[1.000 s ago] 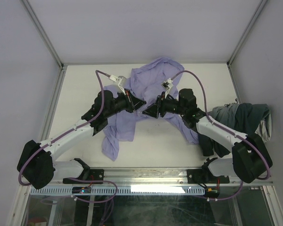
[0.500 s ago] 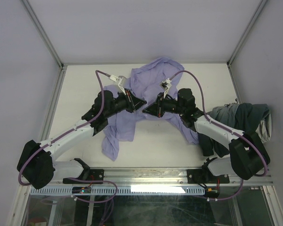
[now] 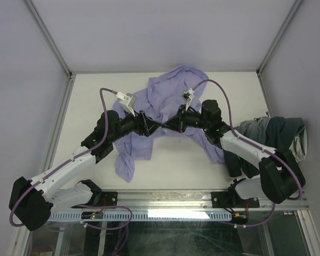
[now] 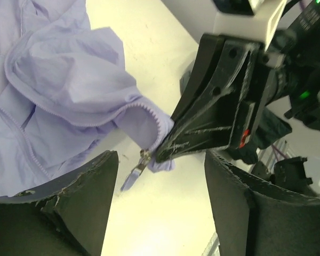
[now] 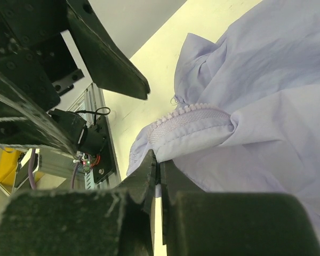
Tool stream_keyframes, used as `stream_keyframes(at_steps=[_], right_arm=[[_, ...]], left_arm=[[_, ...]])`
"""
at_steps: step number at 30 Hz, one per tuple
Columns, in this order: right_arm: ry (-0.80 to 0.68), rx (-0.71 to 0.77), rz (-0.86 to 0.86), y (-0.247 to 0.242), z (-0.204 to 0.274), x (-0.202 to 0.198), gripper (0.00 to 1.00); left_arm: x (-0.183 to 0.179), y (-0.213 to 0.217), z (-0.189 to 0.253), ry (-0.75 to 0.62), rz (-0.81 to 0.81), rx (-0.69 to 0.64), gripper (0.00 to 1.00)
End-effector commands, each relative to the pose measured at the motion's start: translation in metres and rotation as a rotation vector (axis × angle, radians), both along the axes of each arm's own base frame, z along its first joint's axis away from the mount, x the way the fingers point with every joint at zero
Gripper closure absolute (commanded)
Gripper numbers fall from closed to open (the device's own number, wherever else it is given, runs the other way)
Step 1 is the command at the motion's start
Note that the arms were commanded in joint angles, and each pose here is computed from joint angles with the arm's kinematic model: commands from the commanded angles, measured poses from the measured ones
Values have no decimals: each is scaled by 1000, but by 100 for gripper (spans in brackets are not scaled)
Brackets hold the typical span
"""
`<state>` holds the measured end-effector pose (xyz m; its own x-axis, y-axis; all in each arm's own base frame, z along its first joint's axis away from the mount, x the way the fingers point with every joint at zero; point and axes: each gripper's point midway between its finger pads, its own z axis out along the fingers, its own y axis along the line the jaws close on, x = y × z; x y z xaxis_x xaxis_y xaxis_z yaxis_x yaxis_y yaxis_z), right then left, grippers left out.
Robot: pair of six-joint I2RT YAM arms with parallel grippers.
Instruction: Zip up the jacket
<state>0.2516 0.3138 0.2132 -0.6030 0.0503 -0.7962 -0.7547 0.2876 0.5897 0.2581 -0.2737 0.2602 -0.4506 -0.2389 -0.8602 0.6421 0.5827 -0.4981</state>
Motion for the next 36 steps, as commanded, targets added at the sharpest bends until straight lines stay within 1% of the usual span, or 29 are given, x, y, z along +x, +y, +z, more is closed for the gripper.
stream_keyframes(at_steps=[1,5,9,14,20,23,27,34,36], right_arm=[[-123,83,12,3,48,4,100],[-126,86,17,4,52,5,100],[-128,89,14,4,55,6,100],[-126,89,11,4,54,6,100],[-125,88,9,5,54,7,100],[-124,88,5,5,54,8,100],[-128,91,4,6,57,10,100],[-133,97,-17,8,60,18,100],[-131,100,-25,8,60,20,100]], left_arm=[[-12,-2,-18,-34,-65,62,32],[-11,-4,-32,-44,-82,81,32],[-10,-7,-39,-61,-99,91,34],[-6,-12,-45,-73,-115,104,40],[3,-18,-48,-87,-116,106,46],[7,-20,-48,-93,-110,105,53],[8,-22,-50,-90,-116,107,68],[3,-26,-52,-61,-152,99,99],[0,-25,-56,-44,-158,104,100]])
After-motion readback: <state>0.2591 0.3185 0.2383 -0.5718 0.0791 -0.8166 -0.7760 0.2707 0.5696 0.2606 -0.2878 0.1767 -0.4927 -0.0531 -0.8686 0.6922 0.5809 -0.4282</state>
